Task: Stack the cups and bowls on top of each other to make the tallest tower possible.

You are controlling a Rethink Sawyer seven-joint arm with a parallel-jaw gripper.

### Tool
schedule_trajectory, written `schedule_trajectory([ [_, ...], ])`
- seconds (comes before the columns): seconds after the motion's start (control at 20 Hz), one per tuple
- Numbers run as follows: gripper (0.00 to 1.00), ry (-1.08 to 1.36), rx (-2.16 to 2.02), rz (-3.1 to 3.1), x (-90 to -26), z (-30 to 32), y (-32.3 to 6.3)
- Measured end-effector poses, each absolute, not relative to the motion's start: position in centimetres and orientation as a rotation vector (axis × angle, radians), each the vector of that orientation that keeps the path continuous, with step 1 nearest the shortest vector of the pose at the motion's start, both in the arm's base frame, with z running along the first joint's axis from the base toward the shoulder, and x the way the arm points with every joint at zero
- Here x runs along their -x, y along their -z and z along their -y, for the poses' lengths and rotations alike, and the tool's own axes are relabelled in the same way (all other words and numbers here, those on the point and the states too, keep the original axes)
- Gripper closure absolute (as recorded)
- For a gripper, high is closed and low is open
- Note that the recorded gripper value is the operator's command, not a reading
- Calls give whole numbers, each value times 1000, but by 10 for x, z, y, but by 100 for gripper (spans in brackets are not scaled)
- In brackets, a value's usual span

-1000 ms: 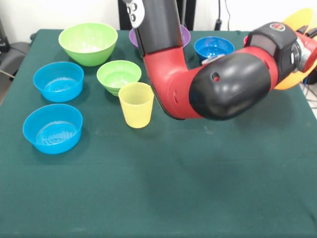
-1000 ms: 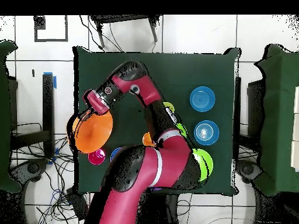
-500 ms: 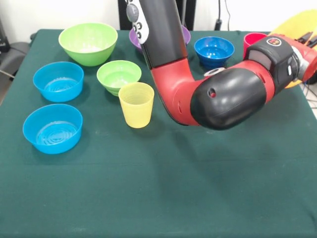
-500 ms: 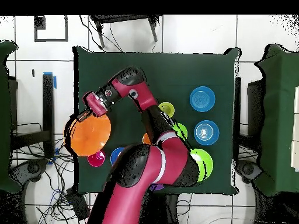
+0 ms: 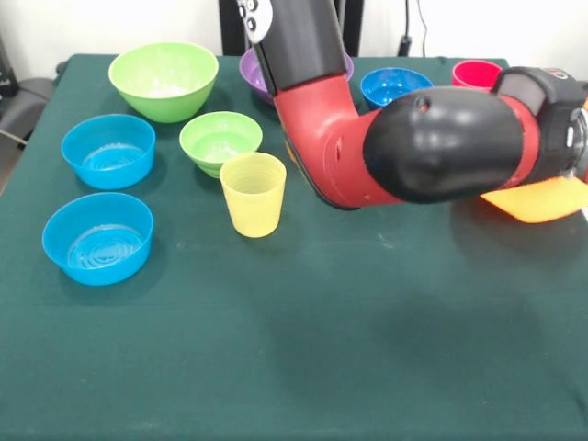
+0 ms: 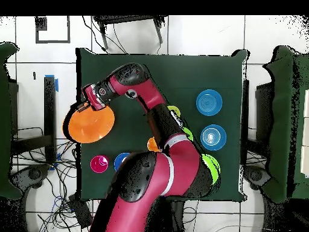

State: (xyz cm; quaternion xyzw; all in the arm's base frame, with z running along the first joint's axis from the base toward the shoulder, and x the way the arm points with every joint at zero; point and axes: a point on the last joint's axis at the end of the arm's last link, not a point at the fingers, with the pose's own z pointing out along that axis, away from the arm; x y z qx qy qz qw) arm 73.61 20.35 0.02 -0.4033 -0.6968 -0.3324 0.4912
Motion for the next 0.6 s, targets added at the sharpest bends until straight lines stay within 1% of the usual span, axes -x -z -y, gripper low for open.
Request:
schedule_trajectory([
  [0.6, 100, 832, 1123, 1979, -773, -203, 8],
])
